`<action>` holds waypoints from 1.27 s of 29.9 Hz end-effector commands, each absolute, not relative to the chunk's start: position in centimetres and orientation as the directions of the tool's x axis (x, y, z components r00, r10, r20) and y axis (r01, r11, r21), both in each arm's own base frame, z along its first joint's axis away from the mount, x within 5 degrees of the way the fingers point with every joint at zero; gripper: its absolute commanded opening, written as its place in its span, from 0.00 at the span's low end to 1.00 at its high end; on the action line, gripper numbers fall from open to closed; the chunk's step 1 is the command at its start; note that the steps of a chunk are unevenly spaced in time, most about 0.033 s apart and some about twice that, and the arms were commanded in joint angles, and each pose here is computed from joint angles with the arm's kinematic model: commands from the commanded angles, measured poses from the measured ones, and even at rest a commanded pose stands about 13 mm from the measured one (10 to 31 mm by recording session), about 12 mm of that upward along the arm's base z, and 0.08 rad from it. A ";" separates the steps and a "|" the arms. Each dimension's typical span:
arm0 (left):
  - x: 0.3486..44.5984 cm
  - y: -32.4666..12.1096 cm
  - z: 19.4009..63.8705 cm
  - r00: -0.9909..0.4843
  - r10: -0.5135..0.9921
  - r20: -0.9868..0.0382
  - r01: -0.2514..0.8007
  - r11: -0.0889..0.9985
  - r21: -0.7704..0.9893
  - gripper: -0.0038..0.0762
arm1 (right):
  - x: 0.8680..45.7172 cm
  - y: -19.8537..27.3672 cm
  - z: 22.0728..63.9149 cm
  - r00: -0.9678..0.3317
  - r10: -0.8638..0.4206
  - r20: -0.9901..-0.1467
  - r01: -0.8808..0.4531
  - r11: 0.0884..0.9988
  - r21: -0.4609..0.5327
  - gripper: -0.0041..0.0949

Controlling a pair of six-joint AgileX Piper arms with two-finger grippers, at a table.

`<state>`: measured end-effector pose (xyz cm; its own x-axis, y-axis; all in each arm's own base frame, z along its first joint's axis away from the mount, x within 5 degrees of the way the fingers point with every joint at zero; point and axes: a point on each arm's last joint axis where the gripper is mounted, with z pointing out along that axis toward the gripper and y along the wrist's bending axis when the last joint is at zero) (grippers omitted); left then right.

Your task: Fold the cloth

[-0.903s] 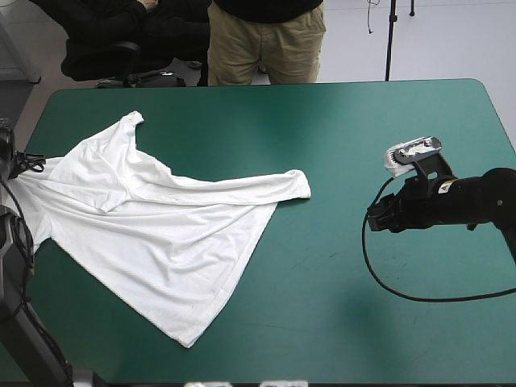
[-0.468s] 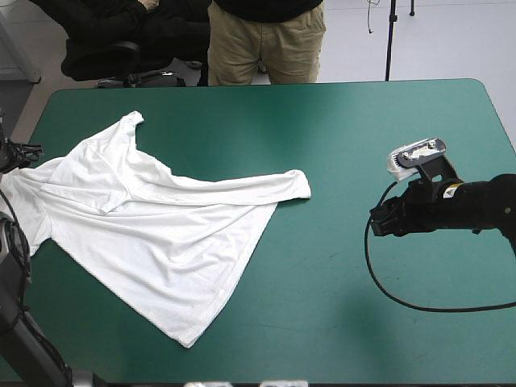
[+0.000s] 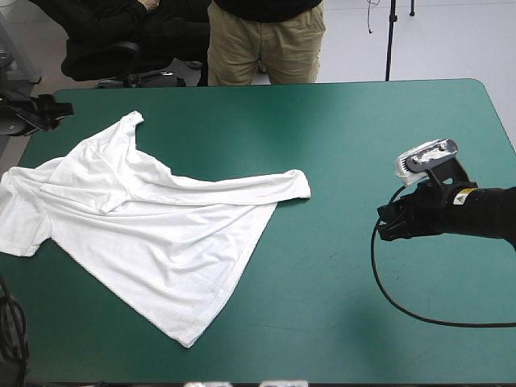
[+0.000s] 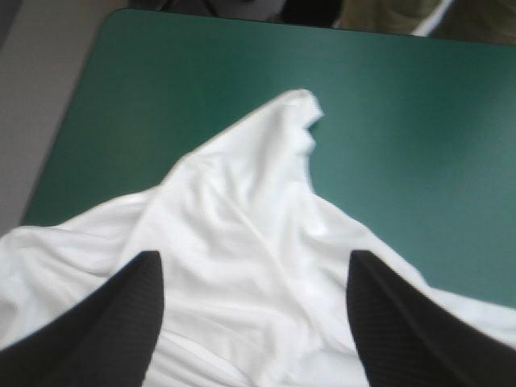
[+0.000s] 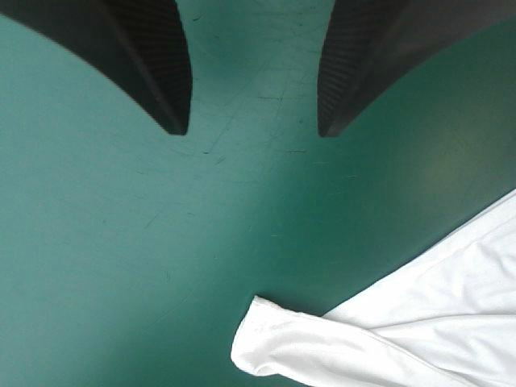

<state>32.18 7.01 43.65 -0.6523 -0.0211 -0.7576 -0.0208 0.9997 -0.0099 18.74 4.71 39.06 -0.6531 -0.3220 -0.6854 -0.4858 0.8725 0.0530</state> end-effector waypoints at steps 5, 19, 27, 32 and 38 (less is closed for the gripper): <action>26.3 -2.6 42.1 -0.658 0.171 -0.733 0.281 0.959 -0.028 0.63 | 18.8 4.6 40.8 -0.575 -0.272 -0.771 -0.466 0.884 0.035 0.51; 13.2 -8.8 31.8 -0.767 0.463 -0.444 0.570 0.810 -0.141 0.63 | 19.0 4.6 41.0 -0.555 -0.261 -0.790 -0.456 0.890 0.026 0.51; 11.2 -11.2 27.4 -0.687 0.604 -0.404 0.698 0.703 -0.136 0.63 | 19.8 4.9 40.6 -0.573 -0.244 -0.782 -0.458 0.887 0.060 0.51; 11.1 -12.5 24.6 -0.655 0.683 -0.324 0.743 0.659 -0.114 0.63 | 20.2 5.1 40.4 -0.584 -0.222 -0.781 -0.462 0.882 0.095 0.51; 11.7 -13.7 21.3 -0.642 0.715 -0.276 0.759 0.644 -0.096 0.63 | 20.6 5.1 40.1 -0.592 -0.227 -0.773 -0.463 0.881 0.096 0.51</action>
